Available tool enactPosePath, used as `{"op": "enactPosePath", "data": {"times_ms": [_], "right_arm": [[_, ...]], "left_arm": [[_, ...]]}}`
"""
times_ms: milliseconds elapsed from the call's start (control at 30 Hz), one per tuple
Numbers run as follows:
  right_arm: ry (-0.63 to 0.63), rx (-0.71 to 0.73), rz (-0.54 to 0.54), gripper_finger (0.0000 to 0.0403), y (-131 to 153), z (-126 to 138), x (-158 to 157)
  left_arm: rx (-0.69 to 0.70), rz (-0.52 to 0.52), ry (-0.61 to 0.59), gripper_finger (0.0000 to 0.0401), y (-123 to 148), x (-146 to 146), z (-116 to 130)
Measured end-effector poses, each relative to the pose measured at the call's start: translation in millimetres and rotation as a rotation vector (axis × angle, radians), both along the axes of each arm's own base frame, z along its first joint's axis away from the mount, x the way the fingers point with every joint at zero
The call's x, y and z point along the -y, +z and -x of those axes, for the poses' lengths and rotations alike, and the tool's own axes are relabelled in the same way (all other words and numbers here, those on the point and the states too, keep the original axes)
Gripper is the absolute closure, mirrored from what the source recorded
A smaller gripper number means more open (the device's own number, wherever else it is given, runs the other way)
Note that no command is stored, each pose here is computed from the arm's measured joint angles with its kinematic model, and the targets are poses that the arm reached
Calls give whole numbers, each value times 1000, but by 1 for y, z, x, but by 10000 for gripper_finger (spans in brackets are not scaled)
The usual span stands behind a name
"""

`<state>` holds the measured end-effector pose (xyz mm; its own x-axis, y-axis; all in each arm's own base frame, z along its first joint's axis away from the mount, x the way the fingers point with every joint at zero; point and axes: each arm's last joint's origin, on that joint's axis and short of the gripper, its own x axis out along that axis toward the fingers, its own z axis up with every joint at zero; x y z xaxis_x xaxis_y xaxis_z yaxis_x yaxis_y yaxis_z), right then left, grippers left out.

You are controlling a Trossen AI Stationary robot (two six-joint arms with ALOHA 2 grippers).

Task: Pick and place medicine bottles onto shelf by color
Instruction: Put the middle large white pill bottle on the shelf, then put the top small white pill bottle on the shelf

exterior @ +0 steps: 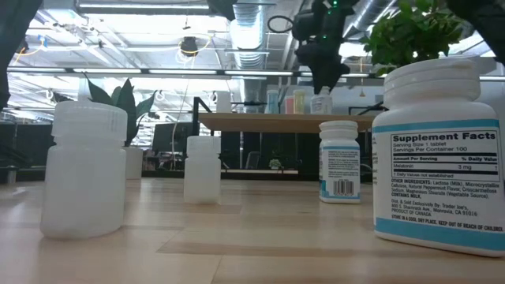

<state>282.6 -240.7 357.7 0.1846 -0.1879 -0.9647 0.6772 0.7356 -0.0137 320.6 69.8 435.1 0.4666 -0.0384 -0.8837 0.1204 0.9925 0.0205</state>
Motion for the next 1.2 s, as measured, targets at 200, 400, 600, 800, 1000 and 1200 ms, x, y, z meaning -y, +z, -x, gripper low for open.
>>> {"op": "enactPosePath", "data": {"times_ms": [200,400,600,800,1000,1200], "right_arm": [[-82,5,-10,210,2,12,9],[-95,-7,-22,168,2,15,10],[-97,-8,-24,155,1,14,10],[-108,62,31,155,25,16,8],[-113,154,86,154,64,21,-10],[56,344,-10,154,100,33,-75]], "left_arm": [[0,0,-1,163,0,0,0],[0,0,-1,163,0,0,0],[0,0,-1,163,0,0,0],[0,0,-1,163,0,0,0],[0,6,9,163,0,0,0],[3,31,16,163,0,1,0]]}}
